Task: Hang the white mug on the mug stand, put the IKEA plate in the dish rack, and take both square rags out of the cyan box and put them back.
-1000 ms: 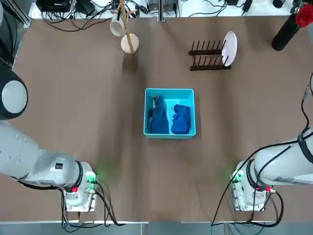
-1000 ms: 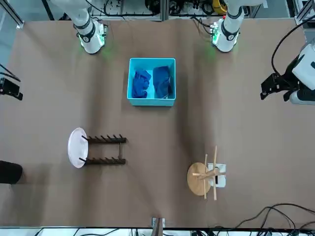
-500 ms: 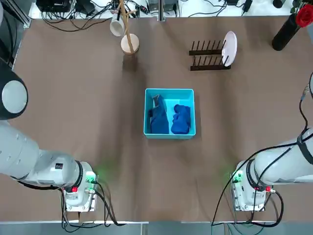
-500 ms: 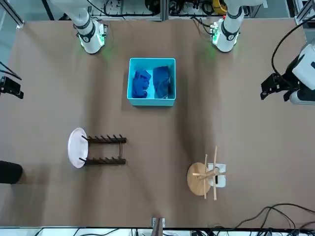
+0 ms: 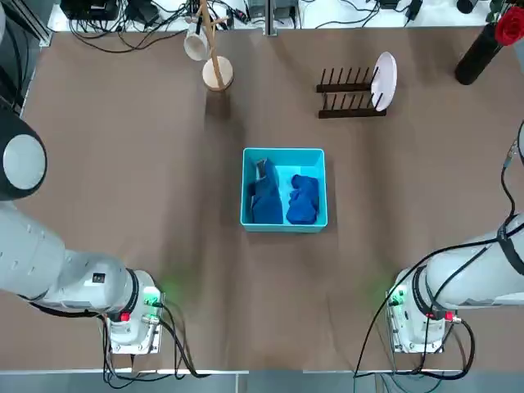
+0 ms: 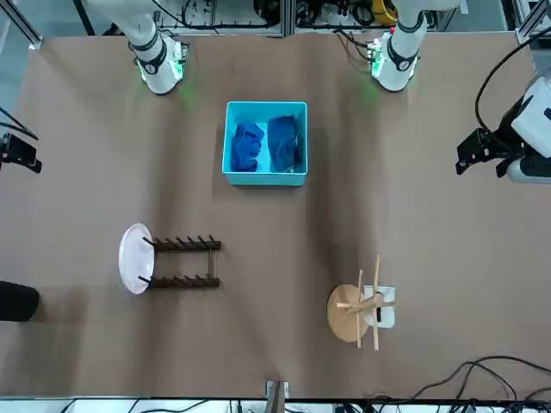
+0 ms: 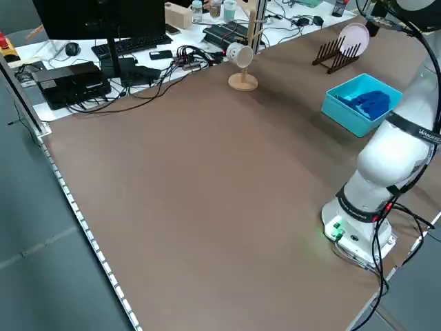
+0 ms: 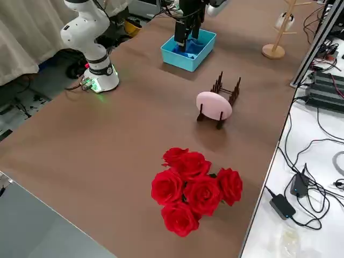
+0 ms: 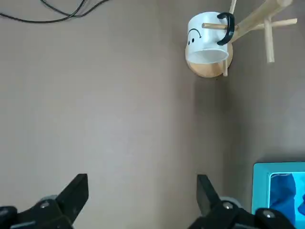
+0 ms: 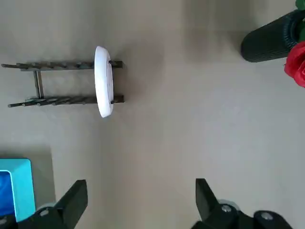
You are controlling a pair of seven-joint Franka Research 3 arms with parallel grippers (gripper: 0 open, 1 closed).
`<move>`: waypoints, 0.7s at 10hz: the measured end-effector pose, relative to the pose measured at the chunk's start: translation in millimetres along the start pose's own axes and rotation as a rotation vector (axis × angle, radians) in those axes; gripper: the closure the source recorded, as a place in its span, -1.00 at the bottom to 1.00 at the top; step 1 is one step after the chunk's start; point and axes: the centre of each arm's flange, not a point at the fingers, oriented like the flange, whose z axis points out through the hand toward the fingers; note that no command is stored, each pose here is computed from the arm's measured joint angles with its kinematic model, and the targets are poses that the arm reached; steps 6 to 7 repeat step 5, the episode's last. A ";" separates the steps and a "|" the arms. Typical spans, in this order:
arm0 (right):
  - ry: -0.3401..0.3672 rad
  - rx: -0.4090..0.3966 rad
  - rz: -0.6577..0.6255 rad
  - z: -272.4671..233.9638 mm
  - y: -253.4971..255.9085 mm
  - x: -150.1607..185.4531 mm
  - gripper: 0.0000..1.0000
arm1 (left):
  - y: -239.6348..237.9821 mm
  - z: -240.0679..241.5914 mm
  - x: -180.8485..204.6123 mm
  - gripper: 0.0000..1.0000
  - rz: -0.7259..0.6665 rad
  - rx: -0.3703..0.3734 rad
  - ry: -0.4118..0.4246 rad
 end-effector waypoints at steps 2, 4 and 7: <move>0.000 0.000 0.000 0.1 0.0 0.0 -1.00 | -1.7 -0.1 0.2 -1.00 -0.003 0.001 0.001; 0.000 0.000 0.000 0.1 0.0 0.0 -1.00 | -3.4 -0.2 0.3 -1.00 -0.006 0.001 0.001; 0.000 0.000 0.000 0.1 0.0 0.0 -1.00 | -3.4 -0.2 0.4 -1.00 -0.006 0.001 0.002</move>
